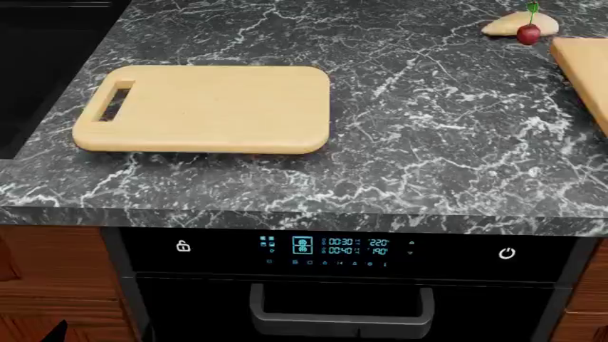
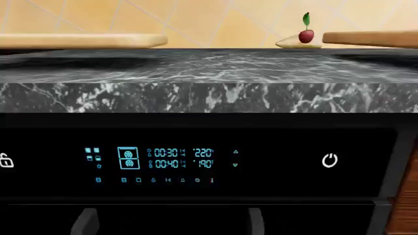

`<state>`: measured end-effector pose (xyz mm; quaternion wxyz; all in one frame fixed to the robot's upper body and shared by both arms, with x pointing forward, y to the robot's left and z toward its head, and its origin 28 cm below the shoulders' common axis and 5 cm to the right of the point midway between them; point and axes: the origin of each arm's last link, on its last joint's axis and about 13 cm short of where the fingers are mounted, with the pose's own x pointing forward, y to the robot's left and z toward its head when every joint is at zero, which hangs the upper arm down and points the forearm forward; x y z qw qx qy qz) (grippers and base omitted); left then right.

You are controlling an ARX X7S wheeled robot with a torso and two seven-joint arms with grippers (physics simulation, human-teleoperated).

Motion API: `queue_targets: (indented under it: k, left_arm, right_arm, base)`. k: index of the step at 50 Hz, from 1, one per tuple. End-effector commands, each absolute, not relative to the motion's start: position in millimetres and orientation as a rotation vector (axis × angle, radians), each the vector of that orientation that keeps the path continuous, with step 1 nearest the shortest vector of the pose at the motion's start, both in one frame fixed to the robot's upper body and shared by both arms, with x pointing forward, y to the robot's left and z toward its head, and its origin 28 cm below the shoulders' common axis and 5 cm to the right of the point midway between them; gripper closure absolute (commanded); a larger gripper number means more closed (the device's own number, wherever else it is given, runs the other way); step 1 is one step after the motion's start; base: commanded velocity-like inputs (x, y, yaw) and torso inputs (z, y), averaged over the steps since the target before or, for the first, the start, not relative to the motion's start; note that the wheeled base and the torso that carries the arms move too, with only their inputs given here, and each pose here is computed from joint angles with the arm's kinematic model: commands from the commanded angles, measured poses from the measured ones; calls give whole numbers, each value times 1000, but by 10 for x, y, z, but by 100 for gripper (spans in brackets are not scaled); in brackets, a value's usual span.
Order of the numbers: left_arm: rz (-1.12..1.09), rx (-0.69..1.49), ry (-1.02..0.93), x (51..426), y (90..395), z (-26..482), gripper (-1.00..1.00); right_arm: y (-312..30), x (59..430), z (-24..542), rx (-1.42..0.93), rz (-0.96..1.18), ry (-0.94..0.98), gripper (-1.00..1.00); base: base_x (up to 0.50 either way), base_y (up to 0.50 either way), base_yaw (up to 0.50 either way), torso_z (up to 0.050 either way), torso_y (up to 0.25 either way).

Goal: Place the cherry and the sweet potato on separate cutting boards.

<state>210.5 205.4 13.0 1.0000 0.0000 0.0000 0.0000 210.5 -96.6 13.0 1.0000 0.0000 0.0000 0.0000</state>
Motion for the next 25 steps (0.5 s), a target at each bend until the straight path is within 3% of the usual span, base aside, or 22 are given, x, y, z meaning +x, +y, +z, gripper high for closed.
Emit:
queue_targets:
  k: [1,25]
  left_arm:
    - [6,12,17,2110,2061,104,-100]
    - [15,44,29,2107,2074,108,-100]
  right_arm:
    - [-965,2099,136,-5,-4,-3,-100]
    - [-974,2116,118,-53,-29,-7,-100]
  base:
    - [0,0,0,0,0]
    - [0,0,0,0,0]
